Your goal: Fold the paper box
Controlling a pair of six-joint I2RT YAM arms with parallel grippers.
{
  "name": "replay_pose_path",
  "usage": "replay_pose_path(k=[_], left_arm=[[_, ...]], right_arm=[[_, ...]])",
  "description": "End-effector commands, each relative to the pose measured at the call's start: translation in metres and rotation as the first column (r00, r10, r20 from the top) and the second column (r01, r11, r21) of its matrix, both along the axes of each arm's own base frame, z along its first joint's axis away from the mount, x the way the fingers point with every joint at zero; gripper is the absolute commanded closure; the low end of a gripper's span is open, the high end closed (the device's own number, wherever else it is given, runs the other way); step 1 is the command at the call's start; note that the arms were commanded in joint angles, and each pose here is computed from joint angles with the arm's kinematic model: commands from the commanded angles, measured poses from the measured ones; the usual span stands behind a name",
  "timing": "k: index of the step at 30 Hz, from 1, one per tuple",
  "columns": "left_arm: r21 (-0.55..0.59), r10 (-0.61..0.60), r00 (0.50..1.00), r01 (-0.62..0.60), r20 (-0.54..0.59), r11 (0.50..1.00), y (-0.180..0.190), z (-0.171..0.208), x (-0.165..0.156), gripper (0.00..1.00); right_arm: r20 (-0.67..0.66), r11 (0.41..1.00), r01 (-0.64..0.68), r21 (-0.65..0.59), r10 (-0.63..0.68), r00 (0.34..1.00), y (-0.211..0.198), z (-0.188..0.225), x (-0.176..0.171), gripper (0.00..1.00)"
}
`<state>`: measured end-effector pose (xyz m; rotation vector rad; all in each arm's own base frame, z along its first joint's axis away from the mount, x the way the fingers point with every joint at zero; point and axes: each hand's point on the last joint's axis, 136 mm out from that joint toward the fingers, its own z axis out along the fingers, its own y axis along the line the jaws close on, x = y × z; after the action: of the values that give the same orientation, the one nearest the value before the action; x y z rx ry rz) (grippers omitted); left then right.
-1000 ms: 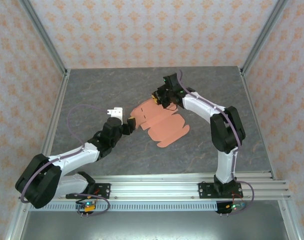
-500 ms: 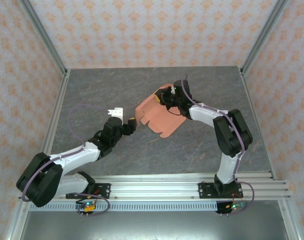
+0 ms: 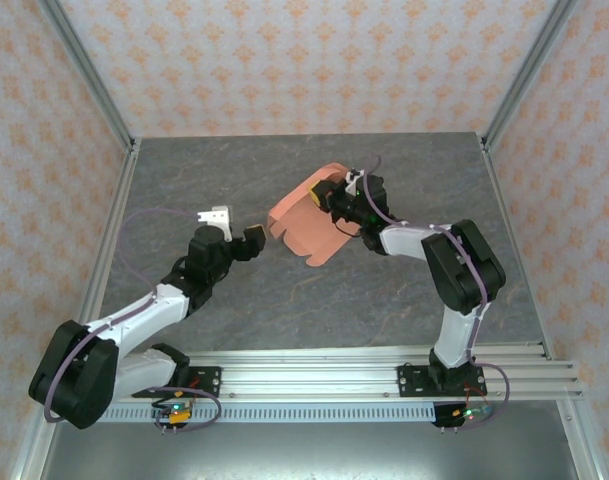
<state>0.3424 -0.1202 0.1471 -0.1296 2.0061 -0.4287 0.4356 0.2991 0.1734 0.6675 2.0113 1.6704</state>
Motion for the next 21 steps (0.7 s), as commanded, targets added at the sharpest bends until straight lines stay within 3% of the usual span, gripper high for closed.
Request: replay_pose_path(k=[1, 9, 21], left_arm=[[-0.035, -0.035, 0.999, 0.035, -0.001, 0.999, -0.007, 0.002, -0.001, 0.16], [-0.032, -0.078, 0.995, 0.076, -0.060, 0.997, -0.018, -0.011, 0.006, 0.16], [0.037, -0.008, 0.985, 0.015, -0.175, 0.999, -0.010, -0.037, 0.017, 0.16]], right_arm=[[0.050, 0.999, -0.012, 0.031, 0.010, 0.999, 0.010, 0.002, -0.003, 0.95], [0.009, 0.999, -0.018, 0.034, 0.018, 1.000, 0.028, -0.019, -0.011, 0.95], [-0.035, 0.998, -0.023, 0.055, 0.025, 0.999, 0.039, -0.029, -0.020, 0.96]])
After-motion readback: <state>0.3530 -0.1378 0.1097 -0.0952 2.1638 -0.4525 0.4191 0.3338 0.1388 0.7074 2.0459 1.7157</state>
